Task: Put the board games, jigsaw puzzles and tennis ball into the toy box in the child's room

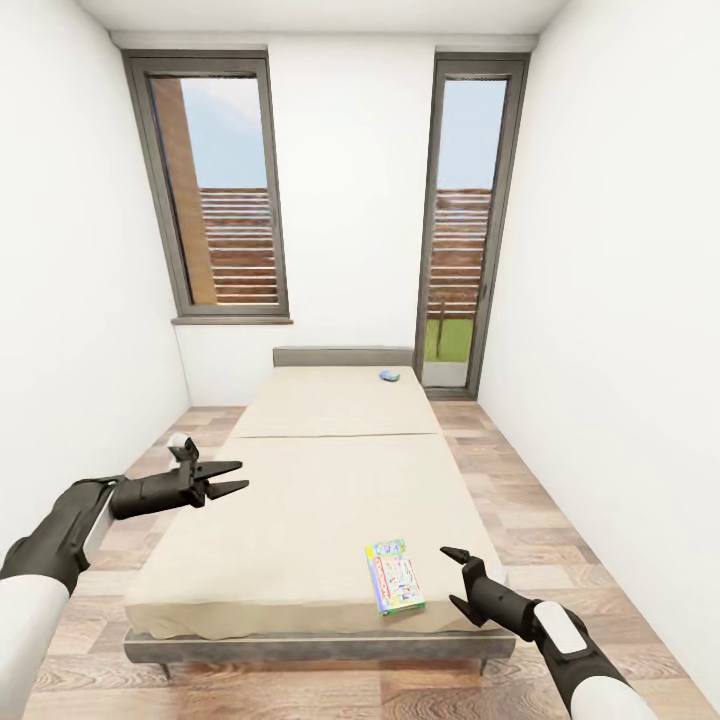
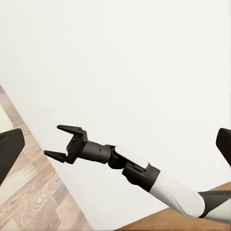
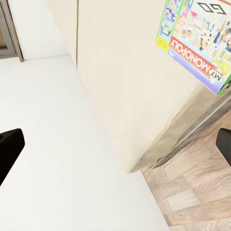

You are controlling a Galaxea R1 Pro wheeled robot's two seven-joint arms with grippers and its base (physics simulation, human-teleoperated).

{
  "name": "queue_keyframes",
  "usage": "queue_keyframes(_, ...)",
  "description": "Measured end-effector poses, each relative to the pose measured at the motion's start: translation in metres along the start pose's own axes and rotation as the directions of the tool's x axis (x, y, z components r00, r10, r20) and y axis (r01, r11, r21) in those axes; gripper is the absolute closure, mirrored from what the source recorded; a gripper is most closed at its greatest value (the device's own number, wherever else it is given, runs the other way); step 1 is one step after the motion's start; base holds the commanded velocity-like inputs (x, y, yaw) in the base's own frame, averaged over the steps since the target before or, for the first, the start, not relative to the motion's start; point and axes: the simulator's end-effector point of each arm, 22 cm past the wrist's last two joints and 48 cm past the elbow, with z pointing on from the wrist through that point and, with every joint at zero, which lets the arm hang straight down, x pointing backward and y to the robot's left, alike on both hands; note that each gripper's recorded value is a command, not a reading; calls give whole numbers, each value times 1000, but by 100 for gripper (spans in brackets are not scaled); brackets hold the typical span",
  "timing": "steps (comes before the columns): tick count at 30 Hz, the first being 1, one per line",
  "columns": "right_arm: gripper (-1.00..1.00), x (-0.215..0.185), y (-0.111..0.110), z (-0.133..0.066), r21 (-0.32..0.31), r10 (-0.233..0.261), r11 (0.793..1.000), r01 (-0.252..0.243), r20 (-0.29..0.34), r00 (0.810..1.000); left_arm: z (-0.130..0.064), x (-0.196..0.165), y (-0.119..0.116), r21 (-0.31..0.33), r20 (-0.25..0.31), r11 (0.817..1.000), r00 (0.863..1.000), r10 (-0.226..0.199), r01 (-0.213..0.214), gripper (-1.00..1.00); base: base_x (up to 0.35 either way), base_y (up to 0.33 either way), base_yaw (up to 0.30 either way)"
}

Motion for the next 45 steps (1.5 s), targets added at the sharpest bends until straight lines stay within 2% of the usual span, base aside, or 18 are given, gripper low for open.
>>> queue_keyframes(5,-100,0,-2,2,-1,0,1000,0,0,1000,3,1,-1,4,-6,1000,1000,13,-13,-100,0,0,0)
queue_keyframes(18,-100,-3,-17,11,-12,-4,1000,4,7,1000,2,11,15,1,-8,1000,1000,19,-19,-100,0,0,0)
queue_keyframes(22,-100,-4,-12,11,-37,-15,999,16,26,1000,8,16,10,34,9,999,1000,15,-15,-100,0,0,0)
queue_keyframes(25,-100,-2,-15,11,-36,5,999,-4,26,1000,13,21,15,31,-5,1000,1000,-1,2,-100,0,0,0)
queue_keyframes(28,-100,-11,-20,8,-22,16,1000,-15,51,999,13,20,17,28,-6,1000,1000,-12,12,-100,0,0,0)
queue_keyframes(38,-100,-19,-25,6,-4,16,1000,-15,74,997,11,25,29,22,-3,998,998,-67,67,-100,0,0,0)
queue_keyframes(45,-100,-19,-28,7,-3,15,1000,-15,75,997,9,24,31,25,11,997,997,-71,70,-100,0,0,0)
